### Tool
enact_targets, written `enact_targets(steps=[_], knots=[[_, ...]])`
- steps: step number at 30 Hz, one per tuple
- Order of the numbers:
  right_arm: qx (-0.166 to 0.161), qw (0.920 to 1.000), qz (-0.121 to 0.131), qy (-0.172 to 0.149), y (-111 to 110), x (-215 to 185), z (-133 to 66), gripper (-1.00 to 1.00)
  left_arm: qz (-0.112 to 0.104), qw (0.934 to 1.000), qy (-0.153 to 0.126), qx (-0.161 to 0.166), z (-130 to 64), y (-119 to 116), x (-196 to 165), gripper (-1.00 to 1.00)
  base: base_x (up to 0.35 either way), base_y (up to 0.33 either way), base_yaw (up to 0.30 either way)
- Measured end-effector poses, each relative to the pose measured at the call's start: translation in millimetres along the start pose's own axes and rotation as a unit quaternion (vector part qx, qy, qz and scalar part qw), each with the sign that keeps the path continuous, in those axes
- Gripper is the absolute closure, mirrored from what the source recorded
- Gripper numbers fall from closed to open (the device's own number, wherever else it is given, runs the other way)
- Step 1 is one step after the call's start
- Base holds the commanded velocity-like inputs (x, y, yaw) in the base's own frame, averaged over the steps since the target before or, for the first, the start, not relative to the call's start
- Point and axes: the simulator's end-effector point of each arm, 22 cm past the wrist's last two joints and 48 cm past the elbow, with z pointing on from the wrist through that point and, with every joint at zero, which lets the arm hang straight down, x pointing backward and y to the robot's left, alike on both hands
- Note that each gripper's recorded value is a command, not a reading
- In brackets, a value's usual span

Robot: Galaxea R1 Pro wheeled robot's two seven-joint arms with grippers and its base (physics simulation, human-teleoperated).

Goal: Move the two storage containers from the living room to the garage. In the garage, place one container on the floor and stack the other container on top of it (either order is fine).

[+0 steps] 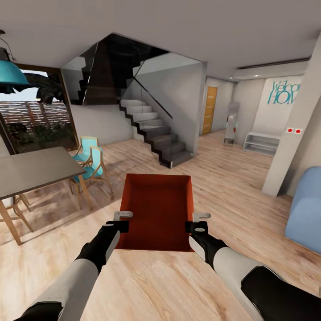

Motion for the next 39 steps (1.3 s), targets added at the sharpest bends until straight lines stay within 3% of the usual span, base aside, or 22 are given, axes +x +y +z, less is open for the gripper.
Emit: enact_targets(steps=[9,39], knots=[[0.0,1.0,0.0,0.0,0.3,0.1,-0.1,1.0,0.0,1.0,0.0,0.0,0.1,0.3,0.0,1.0,0.322,0.0,-0.03],[0.0,1.0,0.0,-0.001,-0.5,-0.2,0.1,1.0,0.0,1.0,-0.001,0.0,-0.1,-0.4,-0.4,1.0,0.322,0.0,-0.228]])
